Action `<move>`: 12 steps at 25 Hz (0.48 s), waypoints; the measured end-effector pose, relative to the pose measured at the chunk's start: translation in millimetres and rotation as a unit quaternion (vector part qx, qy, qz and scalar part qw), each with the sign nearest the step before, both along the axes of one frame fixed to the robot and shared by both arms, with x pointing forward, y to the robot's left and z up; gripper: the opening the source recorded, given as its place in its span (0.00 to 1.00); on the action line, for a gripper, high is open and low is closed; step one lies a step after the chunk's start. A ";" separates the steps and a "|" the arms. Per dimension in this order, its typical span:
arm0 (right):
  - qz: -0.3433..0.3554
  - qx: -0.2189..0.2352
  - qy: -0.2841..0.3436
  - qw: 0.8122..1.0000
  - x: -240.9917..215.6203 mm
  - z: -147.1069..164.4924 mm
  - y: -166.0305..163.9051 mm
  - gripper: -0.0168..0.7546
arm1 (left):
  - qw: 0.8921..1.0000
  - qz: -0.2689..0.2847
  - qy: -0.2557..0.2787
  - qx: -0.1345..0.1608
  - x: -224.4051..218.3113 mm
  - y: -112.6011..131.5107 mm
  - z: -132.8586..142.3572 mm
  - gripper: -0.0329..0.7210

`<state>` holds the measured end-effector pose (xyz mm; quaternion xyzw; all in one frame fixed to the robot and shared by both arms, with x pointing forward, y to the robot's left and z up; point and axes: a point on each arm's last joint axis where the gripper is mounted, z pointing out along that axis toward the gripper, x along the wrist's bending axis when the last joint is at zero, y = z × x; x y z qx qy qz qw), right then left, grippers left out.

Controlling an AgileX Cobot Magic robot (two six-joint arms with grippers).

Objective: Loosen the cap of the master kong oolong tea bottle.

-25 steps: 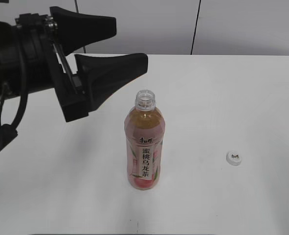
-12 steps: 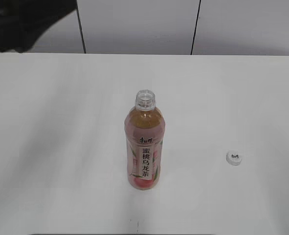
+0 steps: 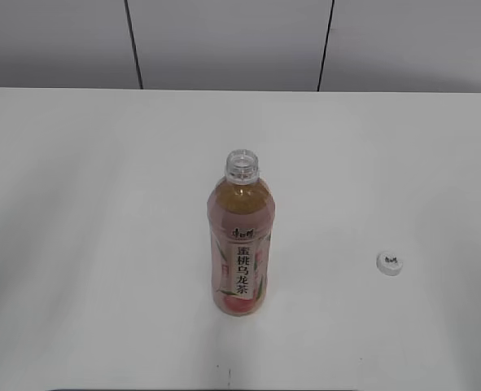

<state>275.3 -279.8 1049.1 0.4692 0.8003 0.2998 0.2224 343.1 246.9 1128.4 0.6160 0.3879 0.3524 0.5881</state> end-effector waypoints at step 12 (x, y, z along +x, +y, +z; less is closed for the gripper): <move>0.000 0.001 0.001 1.000 -0.1 0.0 0.1 0.75 | 0.977 -0.053 0.183 0.096 -76.3 33.2 -37.4 0.66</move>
